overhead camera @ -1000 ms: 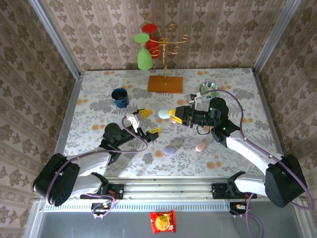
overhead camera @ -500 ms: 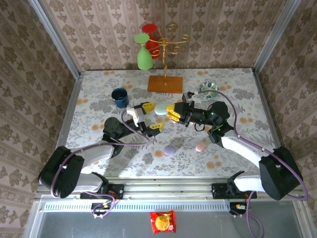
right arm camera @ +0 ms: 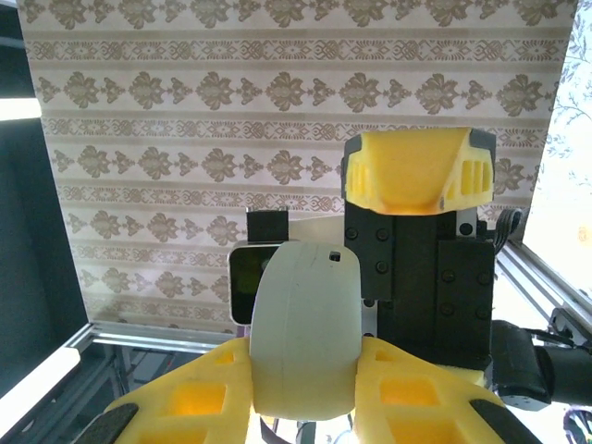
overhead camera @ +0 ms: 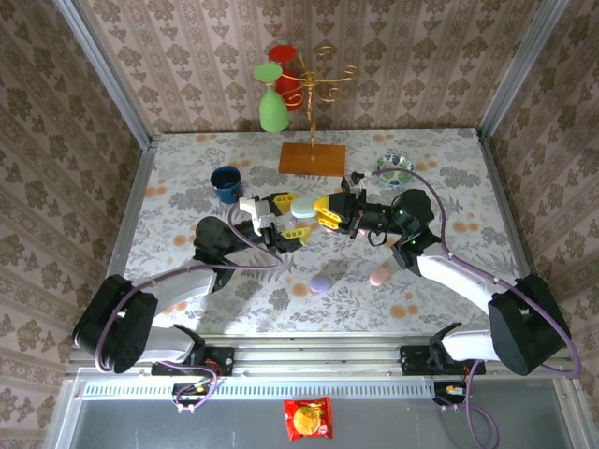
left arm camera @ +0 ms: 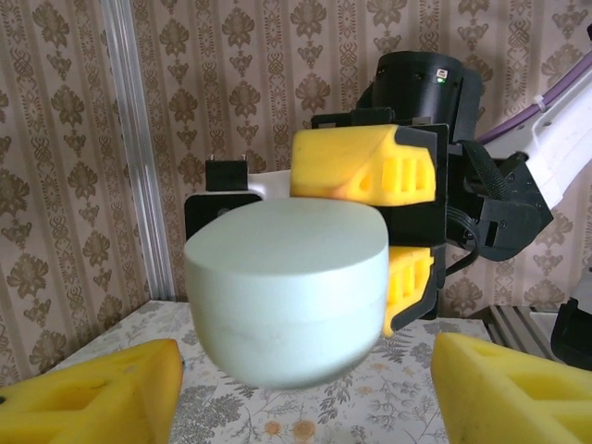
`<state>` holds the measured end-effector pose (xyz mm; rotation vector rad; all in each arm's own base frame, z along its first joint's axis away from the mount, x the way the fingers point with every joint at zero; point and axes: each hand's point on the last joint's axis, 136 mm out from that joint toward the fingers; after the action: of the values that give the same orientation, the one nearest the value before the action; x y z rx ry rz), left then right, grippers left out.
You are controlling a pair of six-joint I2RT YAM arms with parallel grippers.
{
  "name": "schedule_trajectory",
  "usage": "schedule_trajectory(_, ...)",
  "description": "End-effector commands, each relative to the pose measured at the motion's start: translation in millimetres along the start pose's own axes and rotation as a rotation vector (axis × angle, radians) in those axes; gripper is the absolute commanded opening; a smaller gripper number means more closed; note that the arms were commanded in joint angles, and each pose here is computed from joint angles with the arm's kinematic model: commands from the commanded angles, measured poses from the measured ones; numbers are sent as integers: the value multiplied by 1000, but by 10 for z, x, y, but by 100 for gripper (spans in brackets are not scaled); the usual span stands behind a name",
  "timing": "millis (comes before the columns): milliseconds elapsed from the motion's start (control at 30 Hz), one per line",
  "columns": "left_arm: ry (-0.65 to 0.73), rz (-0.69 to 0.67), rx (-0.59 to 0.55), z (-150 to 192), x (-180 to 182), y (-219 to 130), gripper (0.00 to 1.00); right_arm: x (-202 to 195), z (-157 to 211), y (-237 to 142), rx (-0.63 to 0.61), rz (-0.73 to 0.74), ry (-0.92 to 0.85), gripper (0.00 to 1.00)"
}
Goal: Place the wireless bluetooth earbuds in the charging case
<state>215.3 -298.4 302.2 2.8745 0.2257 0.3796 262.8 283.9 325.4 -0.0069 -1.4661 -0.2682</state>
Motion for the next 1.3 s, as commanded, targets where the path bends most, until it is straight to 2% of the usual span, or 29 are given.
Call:
schedule_trajectory(0, 34, 40, -58, -250, -46, 39, 69, 113, 57, 39, 40, -12, -54, 0)
schedule_trajectory(300, 32, 52, -61, -261, -79, 58, 61, 64, 51, 35, 38, 2, -54, 0)
schedule_trajectory(567, 37, 38, -66, -284, -62, 50, 60, 5, 59, 18, 37, 32, -62, 0)
schedule_trajectory(767, 37, 41, -62, -267, -72, 47, 52, 42, 63, 21, 37, 23, -71, 0)
schedule_trajectory(967, 35, 41, -56, -229, -77, 48, 55, 130, 88, 26, 47, -6, -81, 0)
schedule_trajectory(1100, 33, 51, -56, -228, -89, 61, 51, 52, 66, 18, 42, 13, -68, 0)
schedule_trajectory(1267, 38, 54, -52, -207, -94, 66, 51, 142, 89, 17, 47, -19, -74, 0)
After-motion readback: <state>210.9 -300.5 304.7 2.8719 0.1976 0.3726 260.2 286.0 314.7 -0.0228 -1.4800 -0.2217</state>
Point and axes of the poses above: each hand's point on the last joint's axis, 136 mm out from that joint toward the fingers, its own y axis out along the fingers, its own x axis along the line the jaws close on, z = x × y, and after that the axes turned 9 degrees about y, right-handed
